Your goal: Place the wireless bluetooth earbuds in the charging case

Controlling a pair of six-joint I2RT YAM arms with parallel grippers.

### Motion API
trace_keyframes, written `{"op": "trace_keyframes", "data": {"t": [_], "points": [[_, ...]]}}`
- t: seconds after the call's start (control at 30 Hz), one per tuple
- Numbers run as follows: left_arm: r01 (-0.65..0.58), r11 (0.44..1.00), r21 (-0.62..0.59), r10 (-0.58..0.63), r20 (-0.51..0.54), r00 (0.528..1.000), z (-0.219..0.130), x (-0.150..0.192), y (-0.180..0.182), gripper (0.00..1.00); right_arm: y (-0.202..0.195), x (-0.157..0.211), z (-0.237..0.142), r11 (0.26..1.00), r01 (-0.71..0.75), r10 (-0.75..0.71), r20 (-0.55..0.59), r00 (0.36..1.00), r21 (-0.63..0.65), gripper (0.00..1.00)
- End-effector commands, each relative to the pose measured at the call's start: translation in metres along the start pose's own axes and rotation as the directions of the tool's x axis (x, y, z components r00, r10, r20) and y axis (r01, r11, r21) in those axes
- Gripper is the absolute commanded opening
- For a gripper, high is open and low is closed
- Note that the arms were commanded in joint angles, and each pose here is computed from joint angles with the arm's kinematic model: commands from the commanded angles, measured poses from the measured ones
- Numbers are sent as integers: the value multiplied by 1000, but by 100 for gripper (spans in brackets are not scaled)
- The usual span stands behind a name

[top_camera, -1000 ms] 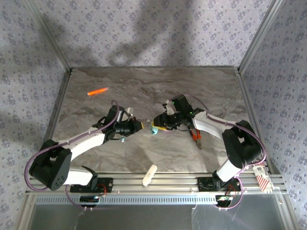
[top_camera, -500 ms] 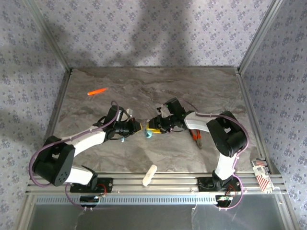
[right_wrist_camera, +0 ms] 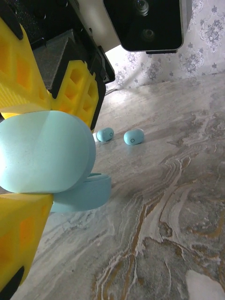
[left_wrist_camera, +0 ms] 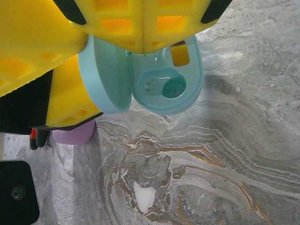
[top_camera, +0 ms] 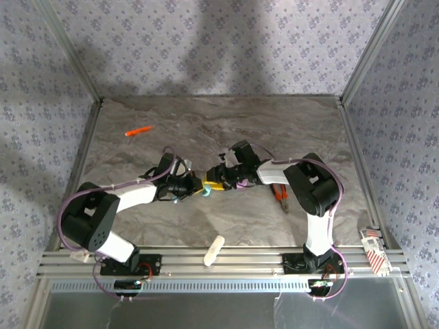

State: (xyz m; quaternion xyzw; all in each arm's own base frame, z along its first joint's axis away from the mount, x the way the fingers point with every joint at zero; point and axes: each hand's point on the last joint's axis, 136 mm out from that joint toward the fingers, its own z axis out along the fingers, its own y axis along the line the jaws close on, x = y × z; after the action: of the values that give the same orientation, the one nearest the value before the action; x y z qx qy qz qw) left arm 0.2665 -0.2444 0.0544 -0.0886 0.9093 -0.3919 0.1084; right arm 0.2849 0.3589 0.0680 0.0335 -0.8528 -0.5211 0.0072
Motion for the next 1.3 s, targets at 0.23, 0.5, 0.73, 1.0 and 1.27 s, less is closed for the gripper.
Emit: {"op": "trace_keyframes", "data": {"t": [0.23,0.5,0.73,1.0,1.27], "points": [[-2,999,34,3,-27,1000,10,-1,-2,0,-5,2,10,1000,-18,18,-32,999,-12,58],[-6,999,39,8,-42,999,12,-2,-5,1,-11,2,4,1000,-12,13,-20,1000,27,80],[-15,999,48,17,-43,999,10,-2,-12,4,-10,4,-3,998,2,-1,-13,1000,62,87],[-23,999,48,25,-37,999,7,-5,-16,7,-12,9,-20,986,45,-48,14,999,163,92],[-22,1000,13,22,23,999,-16,-13,-9,17,-4,19,-32,970,105,-113,23,993,221,94]]}}
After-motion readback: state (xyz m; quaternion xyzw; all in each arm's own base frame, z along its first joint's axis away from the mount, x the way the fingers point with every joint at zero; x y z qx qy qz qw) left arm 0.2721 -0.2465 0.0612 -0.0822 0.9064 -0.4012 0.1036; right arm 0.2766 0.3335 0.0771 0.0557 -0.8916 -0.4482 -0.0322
